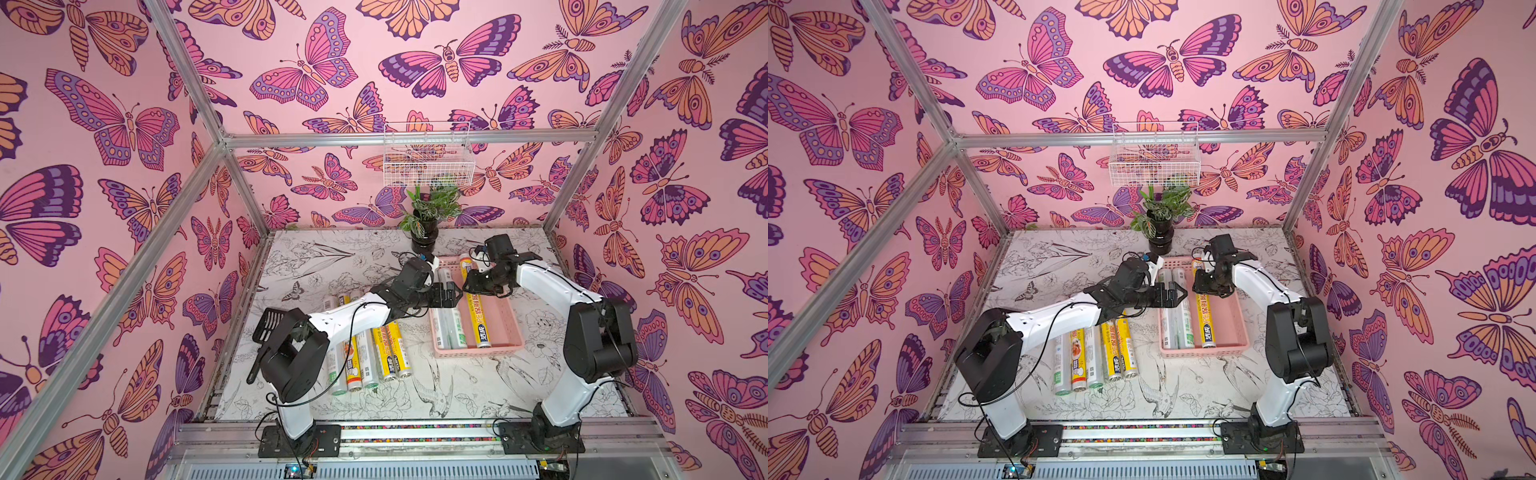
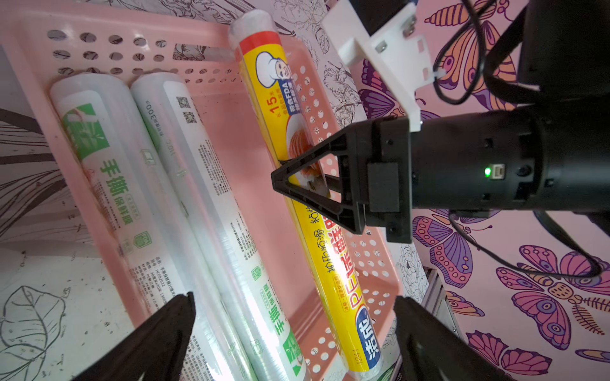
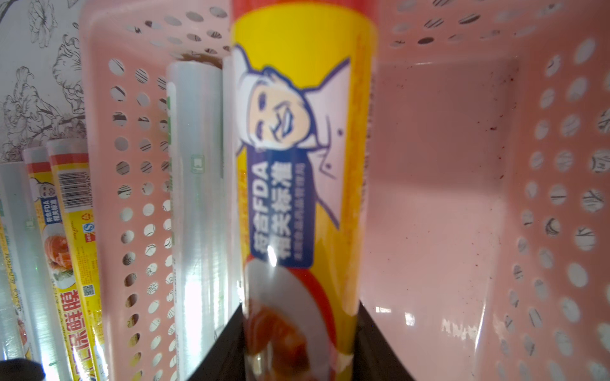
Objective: Put the plastic wrap into the basket
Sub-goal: Place the plastic wrap in the basket.
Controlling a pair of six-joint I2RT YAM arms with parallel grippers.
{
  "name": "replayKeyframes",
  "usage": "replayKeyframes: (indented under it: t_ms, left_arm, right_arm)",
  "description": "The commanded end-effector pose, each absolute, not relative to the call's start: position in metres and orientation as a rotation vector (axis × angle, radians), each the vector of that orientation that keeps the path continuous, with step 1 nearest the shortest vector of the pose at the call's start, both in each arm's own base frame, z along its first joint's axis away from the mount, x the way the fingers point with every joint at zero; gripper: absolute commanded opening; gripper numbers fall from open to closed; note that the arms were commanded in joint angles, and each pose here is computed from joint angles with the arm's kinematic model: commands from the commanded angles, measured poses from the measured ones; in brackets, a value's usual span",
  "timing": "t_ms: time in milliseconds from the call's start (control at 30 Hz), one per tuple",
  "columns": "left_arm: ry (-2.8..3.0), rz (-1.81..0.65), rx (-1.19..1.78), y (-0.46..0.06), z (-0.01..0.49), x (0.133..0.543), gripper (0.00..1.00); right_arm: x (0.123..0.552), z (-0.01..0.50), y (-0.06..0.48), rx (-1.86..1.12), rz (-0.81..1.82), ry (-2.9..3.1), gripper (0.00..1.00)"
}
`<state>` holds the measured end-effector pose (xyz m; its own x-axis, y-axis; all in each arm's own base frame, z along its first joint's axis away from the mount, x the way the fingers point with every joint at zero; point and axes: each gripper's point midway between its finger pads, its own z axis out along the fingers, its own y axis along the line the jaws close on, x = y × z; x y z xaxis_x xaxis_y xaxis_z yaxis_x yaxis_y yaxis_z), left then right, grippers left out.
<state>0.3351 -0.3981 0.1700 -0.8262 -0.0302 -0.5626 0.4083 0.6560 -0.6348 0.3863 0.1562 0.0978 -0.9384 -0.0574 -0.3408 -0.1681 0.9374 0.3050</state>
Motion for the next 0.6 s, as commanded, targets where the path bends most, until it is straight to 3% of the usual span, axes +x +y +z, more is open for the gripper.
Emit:
replayKeyframes:
  t_ms: [0, 567]
  left_arm:
    - [2.326, -1.063, 0.281, -0.394, 0.177, 0.336, 1.00]
    - [2.341, -1.079, 0.282, -0.396, 0.174, 0.334, 1.00]
  right_arm:
    - [0.389, 0.099, 0.154, -0.159, 0.471, 2.778, 0.23]
    - [0.395, 0.063, 0.164, -0.093, 0.542, 2.833, 0.27]
